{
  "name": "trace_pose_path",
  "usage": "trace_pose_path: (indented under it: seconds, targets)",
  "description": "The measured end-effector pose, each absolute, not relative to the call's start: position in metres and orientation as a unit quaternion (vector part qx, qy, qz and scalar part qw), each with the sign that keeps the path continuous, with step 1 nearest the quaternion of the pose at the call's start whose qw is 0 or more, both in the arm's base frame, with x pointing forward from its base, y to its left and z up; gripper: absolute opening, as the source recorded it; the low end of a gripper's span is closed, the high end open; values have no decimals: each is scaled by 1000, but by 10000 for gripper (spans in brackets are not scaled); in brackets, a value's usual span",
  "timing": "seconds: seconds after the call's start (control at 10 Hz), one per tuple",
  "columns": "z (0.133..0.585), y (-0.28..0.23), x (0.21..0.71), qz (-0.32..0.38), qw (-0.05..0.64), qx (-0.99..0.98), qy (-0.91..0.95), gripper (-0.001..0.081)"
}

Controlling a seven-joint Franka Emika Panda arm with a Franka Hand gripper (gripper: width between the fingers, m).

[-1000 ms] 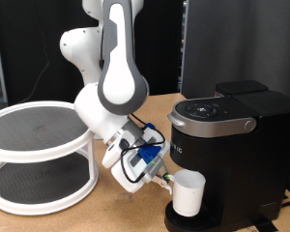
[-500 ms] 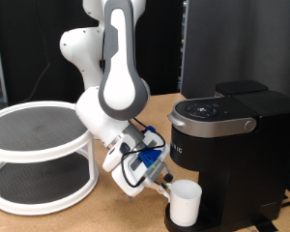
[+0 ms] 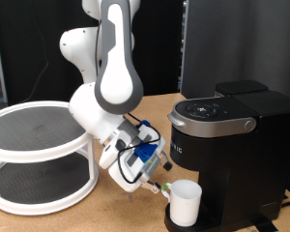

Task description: Make a cup of coffee with the keurig machine

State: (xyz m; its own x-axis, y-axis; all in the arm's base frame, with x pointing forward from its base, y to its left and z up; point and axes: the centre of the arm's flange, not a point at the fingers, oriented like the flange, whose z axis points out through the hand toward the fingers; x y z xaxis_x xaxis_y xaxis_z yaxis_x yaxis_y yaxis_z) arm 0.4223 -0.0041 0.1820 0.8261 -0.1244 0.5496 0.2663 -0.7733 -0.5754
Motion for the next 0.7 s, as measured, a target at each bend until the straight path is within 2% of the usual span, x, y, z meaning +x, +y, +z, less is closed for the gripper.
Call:
trace_pose_path:
  seconds: [0.1,0.2,0.7]
  targets:
    - [192,-9,420,-289,352,-889,-39,764]
    - [202,-14,416,-286,364,-886,-38,799]
    - [250,-44,398,-253,383,-887,-51,807]
